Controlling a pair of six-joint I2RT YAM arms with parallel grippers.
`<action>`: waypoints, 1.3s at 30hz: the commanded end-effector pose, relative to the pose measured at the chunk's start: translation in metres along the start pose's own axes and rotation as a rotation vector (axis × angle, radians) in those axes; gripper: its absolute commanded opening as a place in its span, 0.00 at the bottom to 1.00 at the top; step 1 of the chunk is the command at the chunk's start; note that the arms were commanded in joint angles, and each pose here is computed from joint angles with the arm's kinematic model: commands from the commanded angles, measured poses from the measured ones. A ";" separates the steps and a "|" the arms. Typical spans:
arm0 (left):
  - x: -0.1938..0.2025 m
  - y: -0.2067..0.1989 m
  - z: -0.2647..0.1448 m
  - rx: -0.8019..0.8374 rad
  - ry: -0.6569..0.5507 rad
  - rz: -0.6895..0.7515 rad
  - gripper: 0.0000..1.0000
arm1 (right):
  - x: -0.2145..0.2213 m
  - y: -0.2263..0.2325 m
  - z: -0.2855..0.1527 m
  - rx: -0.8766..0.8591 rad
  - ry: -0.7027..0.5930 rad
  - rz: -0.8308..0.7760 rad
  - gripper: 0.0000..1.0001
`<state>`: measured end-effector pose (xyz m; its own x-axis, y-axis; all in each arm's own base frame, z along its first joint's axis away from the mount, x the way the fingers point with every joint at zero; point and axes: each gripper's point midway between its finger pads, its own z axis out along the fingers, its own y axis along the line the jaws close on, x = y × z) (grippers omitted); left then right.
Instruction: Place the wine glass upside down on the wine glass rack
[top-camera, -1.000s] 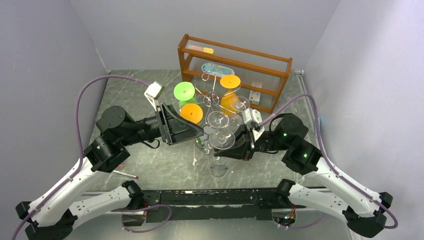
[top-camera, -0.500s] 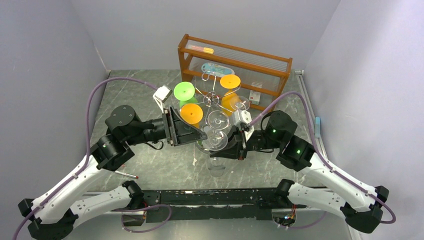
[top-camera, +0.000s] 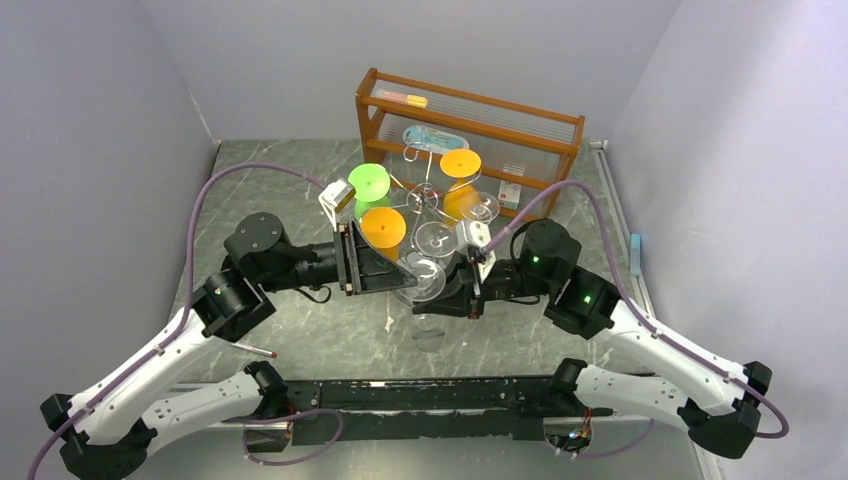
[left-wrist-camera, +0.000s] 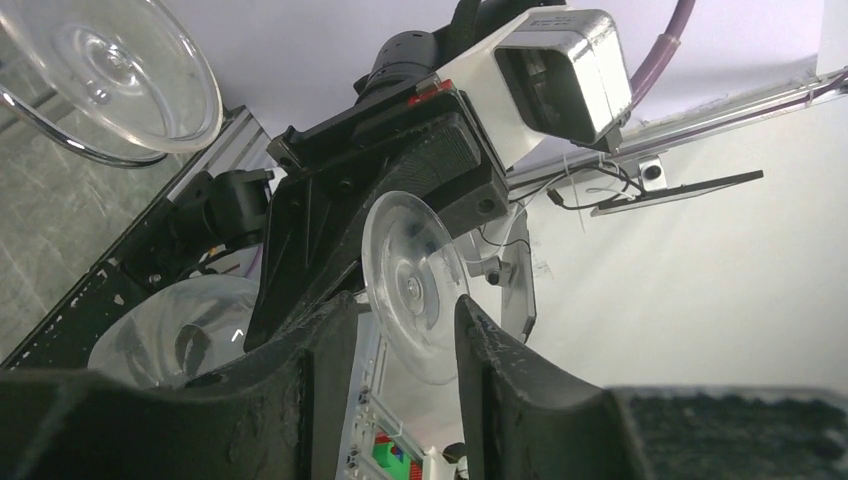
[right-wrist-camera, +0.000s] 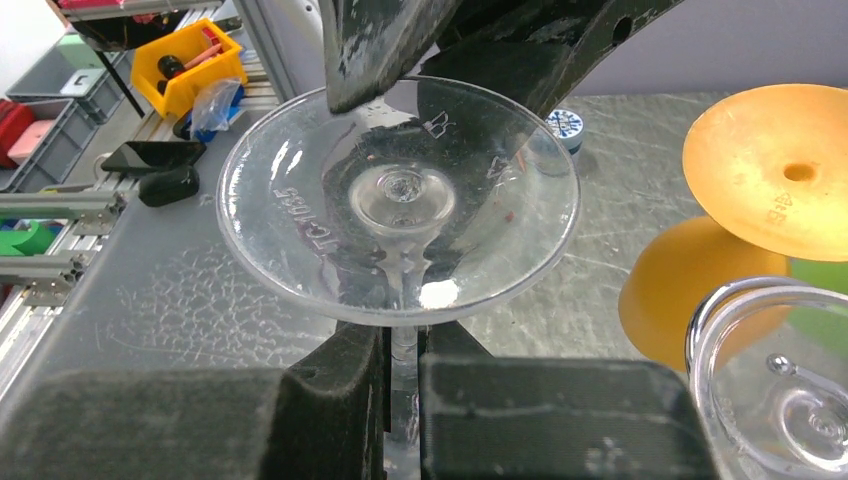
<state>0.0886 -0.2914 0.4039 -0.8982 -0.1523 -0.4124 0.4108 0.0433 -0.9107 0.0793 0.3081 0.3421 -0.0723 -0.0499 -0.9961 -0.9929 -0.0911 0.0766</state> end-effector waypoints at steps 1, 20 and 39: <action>0.010 -0.001 -0.001 0.016 0.046 -0.030 0.42 | -0.019 0.000 0.004 0.005 -0.032 -0.059 0.00; 0.000 0.006 -0.020 -0.124 -0.044 0.009 0.05 | -0.017 0.011 0.003 -0.023 -0.055 -0.053 0.54; -0.070 0.044 -0.137 -0.662 -0.613 0.092 0.05 | -0.029 0.006 -0.030 0.154 -0.130 -0.066 0.73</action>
<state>0.1273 -0.1807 0.3900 -0.6881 -0.5259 -0.5000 0.2175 0.5079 -0.8335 0.0717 0.2836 0.3767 0.0070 0.0879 -0.9961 -1.0000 0.0036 -0.0067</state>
